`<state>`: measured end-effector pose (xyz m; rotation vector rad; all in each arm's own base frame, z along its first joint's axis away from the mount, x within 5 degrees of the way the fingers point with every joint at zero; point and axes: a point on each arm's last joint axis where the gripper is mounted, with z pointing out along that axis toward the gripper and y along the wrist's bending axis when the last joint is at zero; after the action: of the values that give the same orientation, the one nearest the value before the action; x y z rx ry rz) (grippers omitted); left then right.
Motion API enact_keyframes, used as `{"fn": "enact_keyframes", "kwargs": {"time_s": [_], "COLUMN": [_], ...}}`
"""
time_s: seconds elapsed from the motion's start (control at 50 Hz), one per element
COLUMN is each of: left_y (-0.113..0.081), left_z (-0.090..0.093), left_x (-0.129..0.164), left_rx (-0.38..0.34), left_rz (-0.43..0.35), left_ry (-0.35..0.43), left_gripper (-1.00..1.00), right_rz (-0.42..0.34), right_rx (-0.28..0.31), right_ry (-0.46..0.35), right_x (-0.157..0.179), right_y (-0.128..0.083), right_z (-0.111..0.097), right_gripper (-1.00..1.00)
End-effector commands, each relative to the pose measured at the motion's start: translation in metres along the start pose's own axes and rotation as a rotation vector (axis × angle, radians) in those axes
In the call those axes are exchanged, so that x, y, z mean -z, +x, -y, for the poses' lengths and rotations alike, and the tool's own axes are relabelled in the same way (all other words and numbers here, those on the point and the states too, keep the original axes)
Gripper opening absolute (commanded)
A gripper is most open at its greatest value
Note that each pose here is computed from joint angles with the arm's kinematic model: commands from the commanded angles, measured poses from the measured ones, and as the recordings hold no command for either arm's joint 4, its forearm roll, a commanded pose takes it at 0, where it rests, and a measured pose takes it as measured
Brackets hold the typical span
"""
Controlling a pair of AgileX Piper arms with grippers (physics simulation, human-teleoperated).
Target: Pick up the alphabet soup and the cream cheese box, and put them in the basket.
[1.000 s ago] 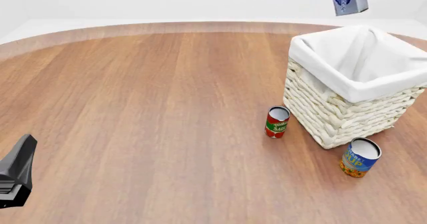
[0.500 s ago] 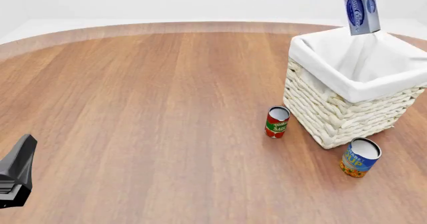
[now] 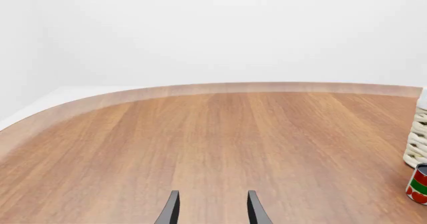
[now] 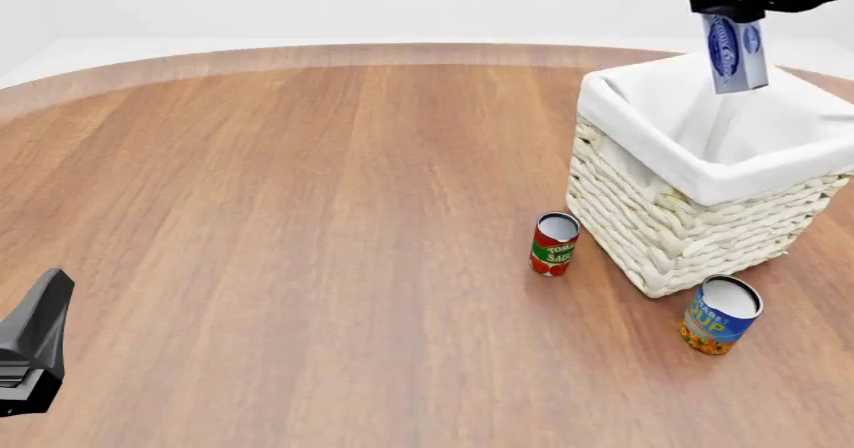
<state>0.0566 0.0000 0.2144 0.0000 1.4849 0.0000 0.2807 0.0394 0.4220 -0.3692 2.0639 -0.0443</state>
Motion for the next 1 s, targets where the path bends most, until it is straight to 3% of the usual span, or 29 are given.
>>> {"fn": "enact_keyframes", "kwargs": {"time_s": [0.02, 0.6, 1.0], "left_y": [0.0, 0.0, 0.0], "left_z": [0.0, 0.0, 0.0], "left_x": [0.0, 0.0, 0.0], "left_rx": [0.0, 0.0, 0.0], "left_rz": [0.0, 0.0, 0.0], "left_ry": [0.0, 0.0, 0.0], "left_gripper": [1.0, 1.0, 1.0], "right_rz": [-0.013, -0.089, -0.118], "right_rx": [-0.029, -0.053, -0.064], "right_ry": [0.03, 0.041, 0.061], "right_x": [-0.008, -0.051, -0.069], "right_y": [0.003, 0.025, 0.03], "right_z": [0.01, 0.017, 0.028], "right_gripper": [-1.0, -1.0, -1.0]}}
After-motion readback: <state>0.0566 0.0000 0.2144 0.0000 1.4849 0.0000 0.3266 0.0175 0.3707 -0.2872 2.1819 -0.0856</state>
